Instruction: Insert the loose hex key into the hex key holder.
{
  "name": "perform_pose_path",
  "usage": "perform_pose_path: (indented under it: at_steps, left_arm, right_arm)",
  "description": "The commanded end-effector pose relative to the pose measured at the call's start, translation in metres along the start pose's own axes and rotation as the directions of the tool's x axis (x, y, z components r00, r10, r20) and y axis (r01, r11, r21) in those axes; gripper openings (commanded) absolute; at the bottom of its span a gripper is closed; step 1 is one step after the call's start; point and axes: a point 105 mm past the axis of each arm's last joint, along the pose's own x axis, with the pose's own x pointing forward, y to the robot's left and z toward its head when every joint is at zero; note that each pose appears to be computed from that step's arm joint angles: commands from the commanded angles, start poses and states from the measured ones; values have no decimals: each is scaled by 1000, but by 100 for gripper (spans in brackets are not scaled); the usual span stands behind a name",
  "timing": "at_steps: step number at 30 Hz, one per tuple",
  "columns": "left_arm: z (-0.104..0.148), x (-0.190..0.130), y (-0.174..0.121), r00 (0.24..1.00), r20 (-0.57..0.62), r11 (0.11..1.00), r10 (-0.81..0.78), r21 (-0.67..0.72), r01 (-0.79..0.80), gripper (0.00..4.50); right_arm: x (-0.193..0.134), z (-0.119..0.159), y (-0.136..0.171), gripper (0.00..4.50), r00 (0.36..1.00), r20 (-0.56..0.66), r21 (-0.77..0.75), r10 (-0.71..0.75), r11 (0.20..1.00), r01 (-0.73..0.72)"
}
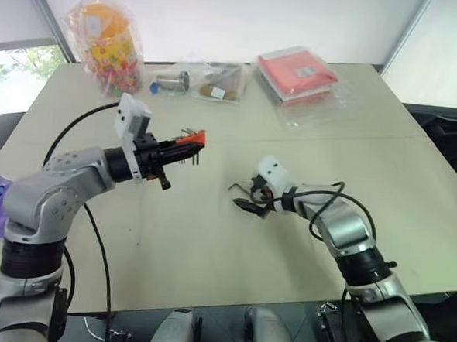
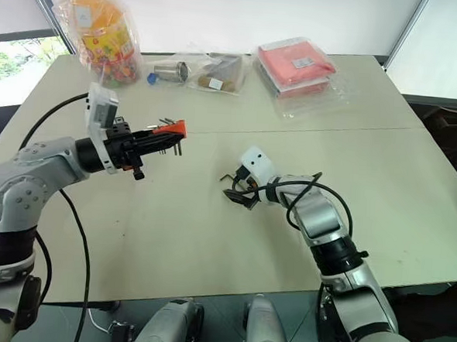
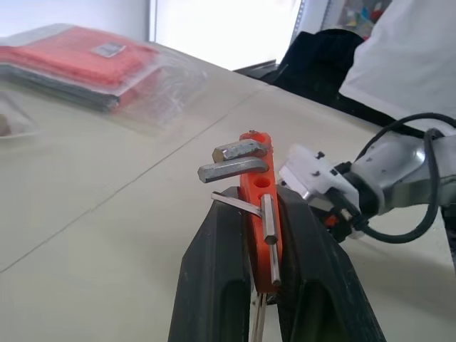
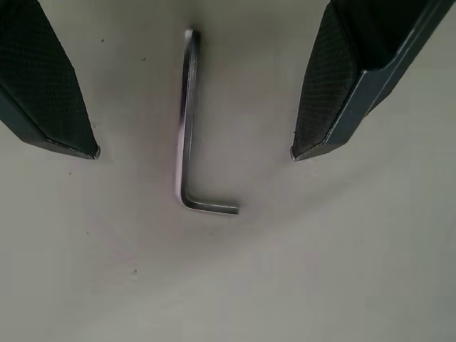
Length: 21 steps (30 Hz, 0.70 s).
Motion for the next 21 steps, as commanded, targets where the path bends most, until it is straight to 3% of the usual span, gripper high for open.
perform_pose_path:
  at_steps: [1,5,7,10,15,19,21]
  left_arm:
    - [12,-5,-5,999,32,999,6,51,-8,0]
    - [11,-6,-7,999,32,998,21,56,-22,0]
    - [10,-6,-7,999,32,998,26,57,-28,0]
    - [10,-6,-7,999,35,998,37,58,-40,0]
    - [9,-8,-6,998,36,996,59,67,-61,0]
    - [9,-8,-6,997,40,996,63,65,-66,0]
    - [9,-7,-6,997,46,996,64,60,-67,0]
  right_arm:
    - [6,8,-5,445,1000,-8,-35,-30,999,30]
    - [13,4,-10,445,998,-47,-35,-46,998,44]
    - [14,3,-11,392,997,-60,-44,-43,998,41]
    - [15,0,-11,263,996,-84,-67,-40,997,34]
    - [17,-2,-11,3,994,-105,-89,-27,996,18]
    - [15,1,-15,3,994,-98,-97,-42,995,33]
    - [11,14,-22,3,997,-17,-100,-80,992,78]
